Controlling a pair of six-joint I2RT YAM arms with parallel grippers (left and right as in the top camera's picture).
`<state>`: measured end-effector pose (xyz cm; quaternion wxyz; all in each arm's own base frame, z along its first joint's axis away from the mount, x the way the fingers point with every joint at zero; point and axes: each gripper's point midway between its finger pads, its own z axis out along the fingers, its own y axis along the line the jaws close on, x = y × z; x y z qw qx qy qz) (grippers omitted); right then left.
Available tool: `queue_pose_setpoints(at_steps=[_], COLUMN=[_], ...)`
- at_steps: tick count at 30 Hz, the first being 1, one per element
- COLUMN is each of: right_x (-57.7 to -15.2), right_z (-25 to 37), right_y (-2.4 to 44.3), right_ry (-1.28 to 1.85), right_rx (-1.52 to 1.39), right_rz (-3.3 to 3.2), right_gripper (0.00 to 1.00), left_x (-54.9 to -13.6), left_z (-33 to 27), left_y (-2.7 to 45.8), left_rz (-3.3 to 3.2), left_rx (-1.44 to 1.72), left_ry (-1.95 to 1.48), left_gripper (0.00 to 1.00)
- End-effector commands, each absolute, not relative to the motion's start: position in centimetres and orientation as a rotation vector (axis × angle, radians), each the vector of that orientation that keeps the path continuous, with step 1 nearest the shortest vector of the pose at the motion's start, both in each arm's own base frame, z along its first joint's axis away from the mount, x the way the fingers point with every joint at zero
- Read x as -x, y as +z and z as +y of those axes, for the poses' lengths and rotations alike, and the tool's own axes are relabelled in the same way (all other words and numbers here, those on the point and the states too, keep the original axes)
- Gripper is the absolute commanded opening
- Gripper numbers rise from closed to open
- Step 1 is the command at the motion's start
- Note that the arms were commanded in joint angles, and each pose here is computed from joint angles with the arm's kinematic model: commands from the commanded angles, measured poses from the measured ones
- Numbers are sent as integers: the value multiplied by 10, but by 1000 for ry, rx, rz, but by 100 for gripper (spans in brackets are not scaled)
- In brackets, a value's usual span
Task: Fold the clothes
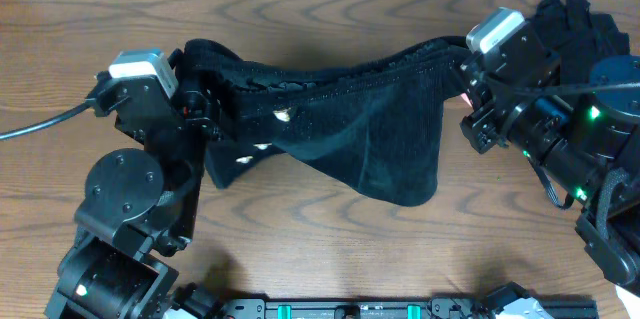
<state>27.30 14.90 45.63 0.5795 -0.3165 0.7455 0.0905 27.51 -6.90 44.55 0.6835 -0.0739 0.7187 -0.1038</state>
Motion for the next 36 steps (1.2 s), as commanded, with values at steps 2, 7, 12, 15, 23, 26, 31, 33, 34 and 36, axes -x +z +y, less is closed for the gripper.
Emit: queue_pose_setpoints(at_steps=[2,7,12,15,23,26,31,33,34,36], right_x=[-283,-291,-298,-300,-297,-295,-294,-294,-294,-294], right_z=[123,129,132,133,134,135,137,137,137,137], right_y=[475,465,456,451,438,434,433,433,432,430], right_ry=[96,108,107,107,116,124,132,131,131,131], right_rx=[631,652,663,668,694,714,723,723,724,727], right_rz=[1730,1759,1789,1804,1854,1867,1867,1869,1870,1879], right_gripper=[1,1,1,1,1,1,1,1,1,1], left_x=[-264,-268,-277,-282,-290,-290,-297,-300,-302,-309], left_z=[-45,-62,-79,-88,-103,-104,-123,-141,-146,-157], left_y=[454,427,395,374,357,363,368,363,360,351], left_rz=[1598,1714,1845,1927,1988,1970,1942,1955,1969,2009], left_rx=[221,127,43,-6,-90,-93,-163,-241,-261,-307], left_ry=[-151,-166,-163,-162,-168,-171,-251,-310,-332,-380], left_gripper=[34,39,46,50,61,61,61,61,61,61])
